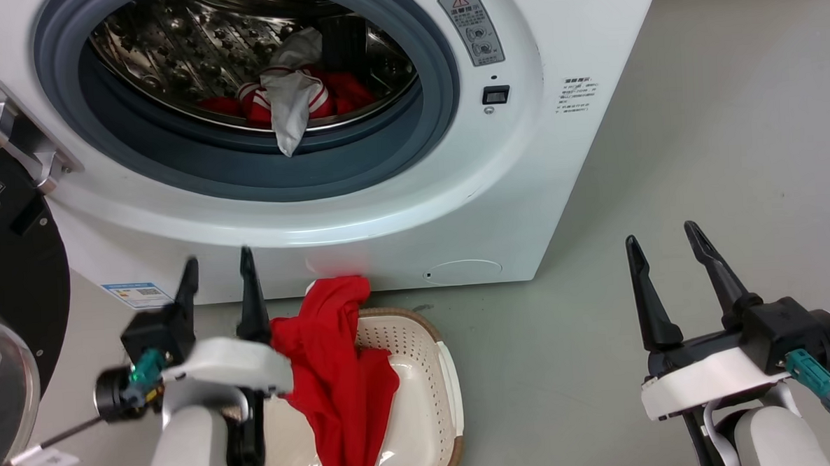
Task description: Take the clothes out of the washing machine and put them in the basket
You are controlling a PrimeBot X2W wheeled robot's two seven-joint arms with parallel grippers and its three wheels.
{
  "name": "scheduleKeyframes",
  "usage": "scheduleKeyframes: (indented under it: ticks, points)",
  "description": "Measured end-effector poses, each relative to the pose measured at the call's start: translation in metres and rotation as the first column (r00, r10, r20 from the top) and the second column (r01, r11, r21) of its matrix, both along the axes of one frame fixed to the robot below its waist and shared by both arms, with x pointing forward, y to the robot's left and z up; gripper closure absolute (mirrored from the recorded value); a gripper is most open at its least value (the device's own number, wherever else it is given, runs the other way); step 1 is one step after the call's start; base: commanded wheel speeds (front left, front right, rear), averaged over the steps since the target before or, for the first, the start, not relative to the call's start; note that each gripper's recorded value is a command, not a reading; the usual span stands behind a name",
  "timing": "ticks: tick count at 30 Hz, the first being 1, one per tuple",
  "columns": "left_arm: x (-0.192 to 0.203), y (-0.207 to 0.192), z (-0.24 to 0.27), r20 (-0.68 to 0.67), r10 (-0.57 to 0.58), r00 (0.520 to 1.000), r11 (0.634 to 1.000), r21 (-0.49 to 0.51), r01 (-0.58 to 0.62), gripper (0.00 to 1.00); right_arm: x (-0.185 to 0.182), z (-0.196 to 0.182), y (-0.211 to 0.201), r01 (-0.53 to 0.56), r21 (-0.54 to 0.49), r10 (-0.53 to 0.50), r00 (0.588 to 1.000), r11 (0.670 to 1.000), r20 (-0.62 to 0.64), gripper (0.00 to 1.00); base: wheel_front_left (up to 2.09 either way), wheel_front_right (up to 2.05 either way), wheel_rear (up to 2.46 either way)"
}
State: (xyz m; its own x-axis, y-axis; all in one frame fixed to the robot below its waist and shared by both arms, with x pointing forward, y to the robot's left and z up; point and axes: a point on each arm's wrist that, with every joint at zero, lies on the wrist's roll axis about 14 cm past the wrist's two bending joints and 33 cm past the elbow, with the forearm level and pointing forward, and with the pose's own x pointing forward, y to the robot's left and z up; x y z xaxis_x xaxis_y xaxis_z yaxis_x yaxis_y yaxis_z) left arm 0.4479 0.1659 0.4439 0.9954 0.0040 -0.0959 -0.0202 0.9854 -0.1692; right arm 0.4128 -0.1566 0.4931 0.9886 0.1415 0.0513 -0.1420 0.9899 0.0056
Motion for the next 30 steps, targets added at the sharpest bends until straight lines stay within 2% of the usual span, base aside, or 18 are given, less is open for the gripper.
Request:
scheduleKeyframes:
  ticks: [1, 6, 10, 12, 22, 30]
  points:
    - [0.011, -0.003, 0.018, 0.057, -0.009, 0.998, 1.000, 0.013, 0.008, 0.00, 0.000, 0.001, -0.001, 0.002, -0.001, -0.002, 1.000, 1.000, 0.002, 0.00, 0.00, 0.00, 0.00]
    - [0.037, -0.007, 0.049, 0.154, -0.028, 0.988, 0.999, 0.037, 0.023, 0.00, 0.001, -0.001, -0.002, 0.006, 0.000, -0.006, 1.000, 1.000, -0.002, 0.00, 0.00, 0.00, 0.00]
    - [0.057, -0.013, 0.062, 0.189, -0.060, 0.980, 0.997, 0.057, 0.050, 0.00, 0.001, -0.004, -0.002, 0.007, 0.006, -0.007, 1.000, 1.000, -0.012, 0.00, 0.00, 0.00, 0.00]
    - [0.078, -0.017, 0.065, 0.195, -0.099, 0.976, 0.993, 0.085, 0.084, 0.00, 0.002, -0.009, -0.002, 0.007, 0.016, -0.007, 1.000, 1.000, -0.025, 0.00, 0.00, 0.00, 0.00]
    - [0.148, -0.031, 0.048, 0.119, -0.197, 0.973, 0.970, 0.166, 0.176, 0.00, 0.015, -0.026, -0.010, 0.030, 0.032, -0.027, 0.998, 0.999, -0.063, 0.00, 0.00, 0.00, 0.00]
    - [0.206, -0.034, 0.010, -0.054, -0.227, 0.972, 0.944, 0.232, 0.233, 0.00, 0.027, -0.047, -0.021, 0.061, 0.053, -0.055, 0.992, 0.997, -0.111, 0.00, 0.00, 0.00, 0.00]
